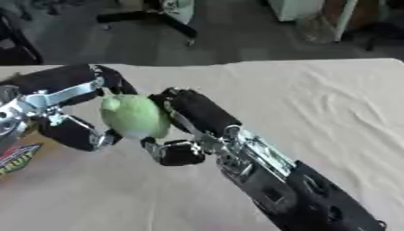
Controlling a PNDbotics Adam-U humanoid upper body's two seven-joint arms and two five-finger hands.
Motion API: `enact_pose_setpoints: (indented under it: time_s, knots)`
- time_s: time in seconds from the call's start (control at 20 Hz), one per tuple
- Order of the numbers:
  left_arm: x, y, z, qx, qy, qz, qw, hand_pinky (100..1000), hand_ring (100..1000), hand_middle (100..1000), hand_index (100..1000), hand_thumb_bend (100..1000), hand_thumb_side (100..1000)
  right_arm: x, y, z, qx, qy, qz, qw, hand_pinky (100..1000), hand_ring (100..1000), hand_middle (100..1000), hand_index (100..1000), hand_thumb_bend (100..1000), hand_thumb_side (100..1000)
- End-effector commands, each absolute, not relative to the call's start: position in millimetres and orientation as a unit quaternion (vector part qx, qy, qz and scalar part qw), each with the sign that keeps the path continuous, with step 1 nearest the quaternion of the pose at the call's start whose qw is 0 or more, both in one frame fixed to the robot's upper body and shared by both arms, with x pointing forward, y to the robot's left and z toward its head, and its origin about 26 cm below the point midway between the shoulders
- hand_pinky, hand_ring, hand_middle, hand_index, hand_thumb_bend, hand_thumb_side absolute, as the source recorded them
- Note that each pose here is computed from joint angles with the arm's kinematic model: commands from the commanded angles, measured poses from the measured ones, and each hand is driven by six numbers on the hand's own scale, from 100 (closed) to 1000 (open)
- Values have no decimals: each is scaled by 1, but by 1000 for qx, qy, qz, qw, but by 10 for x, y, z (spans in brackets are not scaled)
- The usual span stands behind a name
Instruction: Pick up the objects with one hand, pass them to the other hand, and then place them into the box on the other side of the table.
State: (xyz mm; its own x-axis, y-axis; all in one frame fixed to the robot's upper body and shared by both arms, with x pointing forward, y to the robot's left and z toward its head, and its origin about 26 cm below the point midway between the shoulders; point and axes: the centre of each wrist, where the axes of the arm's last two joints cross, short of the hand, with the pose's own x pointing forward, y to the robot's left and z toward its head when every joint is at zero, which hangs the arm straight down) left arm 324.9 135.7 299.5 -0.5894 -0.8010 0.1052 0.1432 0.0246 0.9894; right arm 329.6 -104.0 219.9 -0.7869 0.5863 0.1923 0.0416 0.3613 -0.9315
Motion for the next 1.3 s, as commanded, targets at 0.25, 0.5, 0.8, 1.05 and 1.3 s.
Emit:
enact_pose_setpoints:
  time_s: [0.25, 0.5, 0.8, 1.05, 1.3]
  knots:
    - [3087, 1347, 3169, 257, -630, -643, 353, 766, 805, 753, 824, 292, 108, 3249, -1040, 2280, -202, -791, 523, 245, 693, 495, 380, 561, 100, 260]
    - [3061, 1332, 3181, 253, -630, -645, 351, 767, 807, 760, 828, 301, 117, 3246, -1038, 2279, -202, -791, 522, 245, 692, 494, 379, 560, 100, 261]
    - [3073, 1319, 3167, 247, -626, -648, 355, 762, 806, 762, 827, 305, 153, 3239, -1038, 2286, -202, -793, 520, 245, 690, 492, 379, 559, 100, 261]
    - [3084, 1299, 3161, 245, -627, -647, 358, 758, 801, 750, 824, 309, 196, 3230, -1034, 2296, -202, -794, 520, 243, 690, 492, 379, 559, 100, 261]
    - [3122, 1266, 3140, 251, -631, -641, 358, 754, 786, 717, 811, 315, 237, 3222, -1034, 2303, -201, -794, 519, 243, 689, 491, 378, 559, 100, 260]
